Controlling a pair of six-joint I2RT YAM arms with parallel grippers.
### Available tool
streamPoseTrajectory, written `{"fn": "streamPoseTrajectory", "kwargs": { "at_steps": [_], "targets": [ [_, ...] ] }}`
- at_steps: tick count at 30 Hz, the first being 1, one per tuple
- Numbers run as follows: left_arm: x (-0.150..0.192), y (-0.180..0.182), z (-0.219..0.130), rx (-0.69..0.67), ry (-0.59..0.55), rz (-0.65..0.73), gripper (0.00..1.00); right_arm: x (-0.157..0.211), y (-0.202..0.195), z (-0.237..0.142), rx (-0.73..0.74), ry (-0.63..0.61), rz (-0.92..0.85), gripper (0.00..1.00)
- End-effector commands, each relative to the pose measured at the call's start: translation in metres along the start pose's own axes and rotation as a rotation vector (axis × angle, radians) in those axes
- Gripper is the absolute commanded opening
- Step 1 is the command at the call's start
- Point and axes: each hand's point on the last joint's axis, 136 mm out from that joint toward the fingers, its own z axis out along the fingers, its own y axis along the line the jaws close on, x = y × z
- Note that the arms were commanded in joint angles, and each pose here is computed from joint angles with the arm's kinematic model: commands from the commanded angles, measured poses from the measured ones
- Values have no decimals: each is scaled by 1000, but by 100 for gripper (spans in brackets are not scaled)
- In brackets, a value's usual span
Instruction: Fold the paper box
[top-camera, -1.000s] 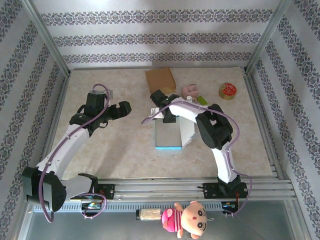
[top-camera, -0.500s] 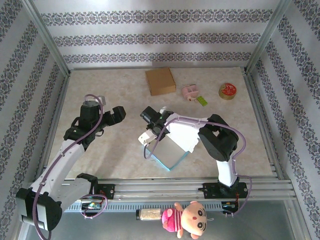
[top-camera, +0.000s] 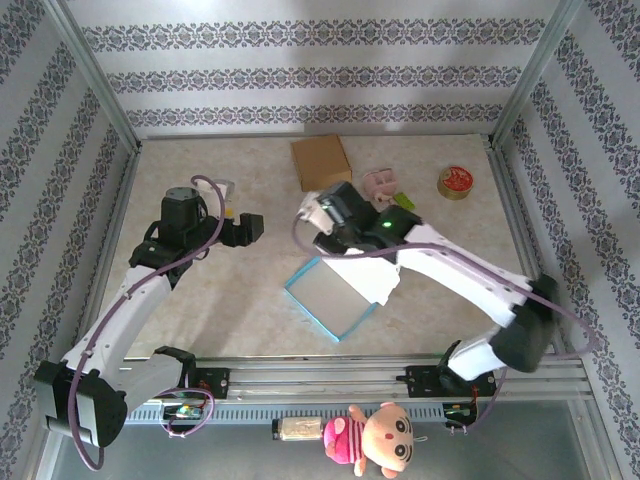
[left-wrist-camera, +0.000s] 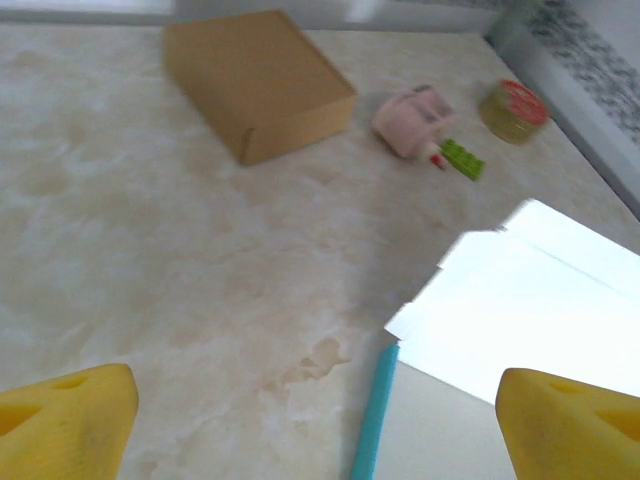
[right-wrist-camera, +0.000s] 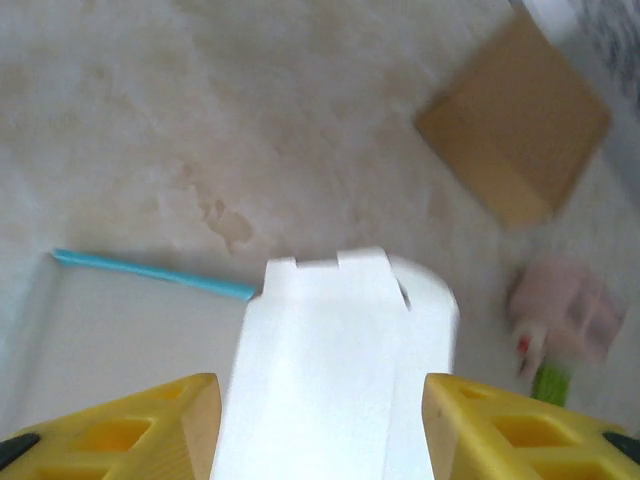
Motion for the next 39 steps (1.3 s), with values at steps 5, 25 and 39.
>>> {"fn": "streamPoseTrajectory", "kwargs": {
  "at_steps": [5, 25, 39],
  "targets": [
    [7, -91, -9, 381, -14, 463, 95, 140, 23, -73, 9, 392, 893, 61],
    [69, -129, 8, 401, 144, 617, 100, 176, -10, 12, 20, 296, 614, 29],
    [16, -49, 14, -190, 134, 281, 100, 81, -42, 81, -215, 80, 193, 6]
  ]
}}
